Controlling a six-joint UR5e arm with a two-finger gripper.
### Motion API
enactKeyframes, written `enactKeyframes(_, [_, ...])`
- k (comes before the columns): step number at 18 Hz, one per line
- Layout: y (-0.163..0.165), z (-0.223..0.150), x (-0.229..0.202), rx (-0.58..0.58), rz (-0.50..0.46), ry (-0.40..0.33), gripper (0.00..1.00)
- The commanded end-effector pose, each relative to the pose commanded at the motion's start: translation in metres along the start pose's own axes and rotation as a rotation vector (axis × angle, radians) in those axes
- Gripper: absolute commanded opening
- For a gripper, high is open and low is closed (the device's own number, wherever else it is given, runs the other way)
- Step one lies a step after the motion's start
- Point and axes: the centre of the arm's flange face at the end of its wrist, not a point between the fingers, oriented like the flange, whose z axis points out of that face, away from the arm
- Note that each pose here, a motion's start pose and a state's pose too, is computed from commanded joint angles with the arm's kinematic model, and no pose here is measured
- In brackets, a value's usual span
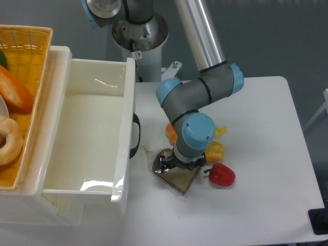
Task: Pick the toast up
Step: 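Close the gripper on the bagged toast slice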
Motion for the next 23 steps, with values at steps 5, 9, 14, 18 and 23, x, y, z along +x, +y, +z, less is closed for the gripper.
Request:
enactKeyframes(5, [-0.001, 0.002, 0.000, 0.001, -0.014, 0.003, 1.00])
enactKeyframes(9, [-0.002, 0.007, 0.001, -0.005, -0.011, 0.005, 1.00])
enactKeyframes(14, [-0.005, 0.012, 0.007, 0.008, -0.013, -0.001, 1.00])
enactKeyframes(18, [-0.006, 0.013, 0.006, 0.012, -0.012, -0.002, 1.00])
enactKeyframes(23, [-0.008, 0.015, 0.008, 0.019, -0.018, -0.005, 1.00])
